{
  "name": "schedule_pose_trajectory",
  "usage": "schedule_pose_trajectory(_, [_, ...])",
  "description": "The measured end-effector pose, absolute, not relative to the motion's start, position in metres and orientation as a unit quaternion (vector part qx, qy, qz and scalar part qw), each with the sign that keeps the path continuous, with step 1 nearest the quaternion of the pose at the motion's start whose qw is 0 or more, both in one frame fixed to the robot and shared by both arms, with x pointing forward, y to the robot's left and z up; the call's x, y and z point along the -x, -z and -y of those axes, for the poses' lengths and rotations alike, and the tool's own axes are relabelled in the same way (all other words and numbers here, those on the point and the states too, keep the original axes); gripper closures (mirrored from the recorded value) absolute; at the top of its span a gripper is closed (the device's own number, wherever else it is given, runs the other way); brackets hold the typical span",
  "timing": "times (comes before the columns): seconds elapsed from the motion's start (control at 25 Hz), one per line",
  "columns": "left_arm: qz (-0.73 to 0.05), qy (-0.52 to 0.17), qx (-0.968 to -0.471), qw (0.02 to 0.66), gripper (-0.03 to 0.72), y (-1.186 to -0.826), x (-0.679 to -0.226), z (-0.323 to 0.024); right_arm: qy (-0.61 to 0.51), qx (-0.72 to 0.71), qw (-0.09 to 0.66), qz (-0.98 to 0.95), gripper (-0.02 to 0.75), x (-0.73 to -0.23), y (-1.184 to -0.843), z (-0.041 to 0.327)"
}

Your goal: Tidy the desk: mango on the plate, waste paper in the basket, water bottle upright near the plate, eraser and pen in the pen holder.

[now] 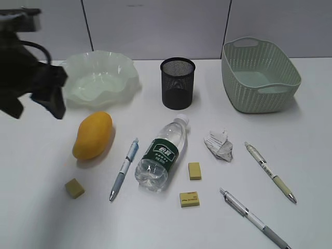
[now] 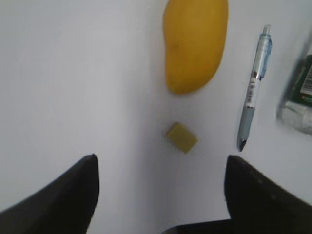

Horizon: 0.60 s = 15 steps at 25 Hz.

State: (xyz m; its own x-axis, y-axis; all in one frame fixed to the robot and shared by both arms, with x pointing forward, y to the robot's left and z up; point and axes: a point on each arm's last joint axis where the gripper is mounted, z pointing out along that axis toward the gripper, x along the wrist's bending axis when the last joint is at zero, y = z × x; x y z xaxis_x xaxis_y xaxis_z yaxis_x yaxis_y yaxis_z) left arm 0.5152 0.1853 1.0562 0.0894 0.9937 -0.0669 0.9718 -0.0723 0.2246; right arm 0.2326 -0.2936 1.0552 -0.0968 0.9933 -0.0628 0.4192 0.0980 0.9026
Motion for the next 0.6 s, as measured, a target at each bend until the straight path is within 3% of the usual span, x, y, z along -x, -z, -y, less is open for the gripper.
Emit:
schedule_pose_trajectory(0.24, [-0.659,-0.034,-0.745,0.099,0.081,-1.021,-0.558,-0.141,-0.378,-0.555,0.379,-0.637,0.293,-0.233,-1.055,0.294])
schedule_pose_trajectory(0.6, [-0.679,-0.025,-0.729,0.085,0.081,-0.983,-0.586,-0.127,-0.378,-0.555,0.379,-0.637,0.293,-0.233,-1.055,0.294])
